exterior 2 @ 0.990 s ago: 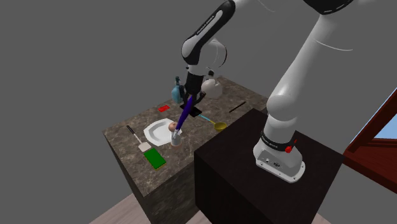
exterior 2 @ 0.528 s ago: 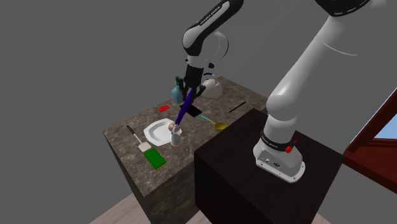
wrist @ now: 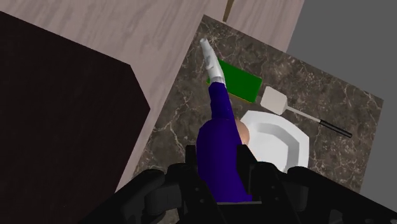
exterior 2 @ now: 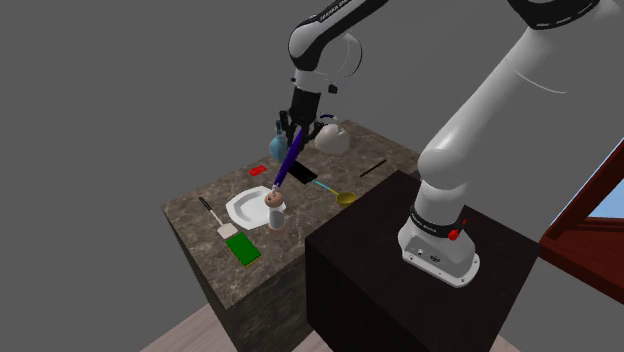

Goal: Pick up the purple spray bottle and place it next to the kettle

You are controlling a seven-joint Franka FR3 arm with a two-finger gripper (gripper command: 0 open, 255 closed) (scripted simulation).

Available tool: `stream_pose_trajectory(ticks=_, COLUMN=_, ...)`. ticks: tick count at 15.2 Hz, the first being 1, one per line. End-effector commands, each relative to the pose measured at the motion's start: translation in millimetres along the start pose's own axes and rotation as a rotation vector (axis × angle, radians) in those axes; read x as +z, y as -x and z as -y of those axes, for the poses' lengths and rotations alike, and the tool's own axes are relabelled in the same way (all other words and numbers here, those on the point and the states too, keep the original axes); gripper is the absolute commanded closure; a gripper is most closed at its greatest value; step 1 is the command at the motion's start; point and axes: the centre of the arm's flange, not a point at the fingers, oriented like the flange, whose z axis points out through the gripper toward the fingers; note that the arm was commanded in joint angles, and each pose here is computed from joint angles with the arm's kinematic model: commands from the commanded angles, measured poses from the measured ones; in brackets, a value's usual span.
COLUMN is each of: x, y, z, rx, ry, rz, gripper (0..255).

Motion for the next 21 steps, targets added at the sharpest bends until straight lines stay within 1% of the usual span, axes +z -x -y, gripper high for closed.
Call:
stream_pose_trajectory(ticks=1, x=-8.2, y=-17.7, z=3.3, rx=0.000, ry=0.000, rz=0.000, gripper=255)
stream_pose_trajectory(ticks=21, x=-90.9, y=-262.3, z=58.7, rx=0.000, ry=0.000, rz=0.000, gripper=255)
